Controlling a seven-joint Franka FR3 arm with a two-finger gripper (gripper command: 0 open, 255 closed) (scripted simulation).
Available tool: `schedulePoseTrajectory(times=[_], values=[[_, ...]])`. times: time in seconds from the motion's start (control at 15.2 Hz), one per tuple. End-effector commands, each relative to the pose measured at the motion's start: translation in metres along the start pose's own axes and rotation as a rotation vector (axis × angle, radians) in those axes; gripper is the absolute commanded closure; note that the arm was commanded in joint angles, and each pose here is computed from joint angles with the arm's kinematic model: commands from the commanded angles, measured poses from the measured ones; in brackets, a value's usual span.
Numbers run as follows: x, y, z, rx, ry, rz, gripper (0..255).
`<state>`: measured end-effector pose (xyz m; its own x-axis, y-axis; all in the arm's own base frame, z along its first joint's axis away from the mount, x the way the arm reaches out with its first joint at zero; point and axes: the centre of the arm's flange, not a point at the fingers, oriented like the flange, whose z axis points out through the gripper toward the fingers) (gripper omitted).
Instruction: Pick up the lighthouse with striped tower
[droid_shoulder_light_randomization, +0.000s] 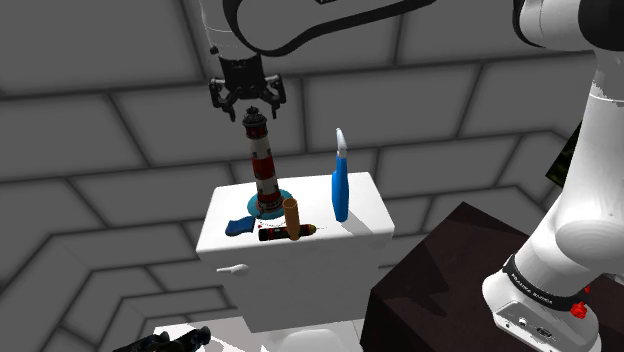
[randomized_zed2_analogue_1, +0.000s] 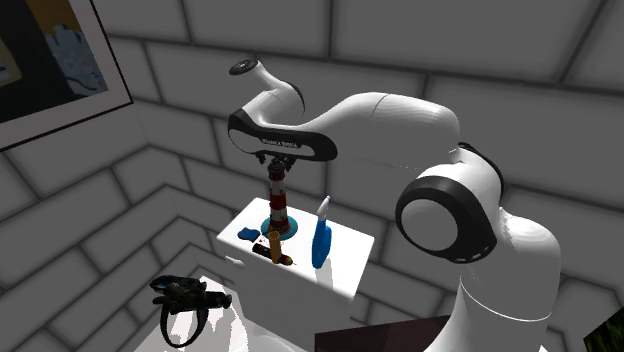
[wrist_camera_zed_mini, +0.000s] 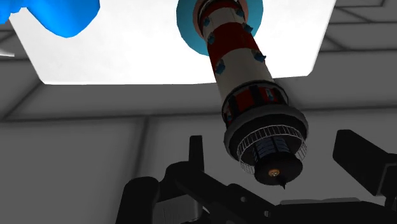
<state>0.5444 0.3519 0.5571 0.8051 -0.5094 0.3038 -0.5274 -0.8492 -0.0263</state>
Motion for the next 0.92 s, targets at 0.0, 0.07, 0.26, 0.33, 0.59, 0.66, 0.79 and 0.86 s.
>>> schedulePoseTrajectory(times=[0.0,0.07,0.26,0.33,0.59,0.66,0.79,0.86], values=[[-0.0016,-0.0012,0.0085,0.001,0.000,0.000,0],[-0.0016,-0.0012,0.0085,0.001,0.000,0.000,0],[-0.0014,-0.0015,0.0084,0.001,0.000,0.000,255],[-0.0014,-0.0016,0.0084,0.001,0.000,0.000,255],[-0.0013,-0.0016,0.0084,0.001,0.000,0.000,255],[-0.0013,-0.0016,0.0084,0.001,0.000,0.000,255],[-0.0016,-0.0012,0.0085,0.001,0.000,0.000,255],[0.0000,-0.0013,0.0035,0.001,0.000,0.000,255]])
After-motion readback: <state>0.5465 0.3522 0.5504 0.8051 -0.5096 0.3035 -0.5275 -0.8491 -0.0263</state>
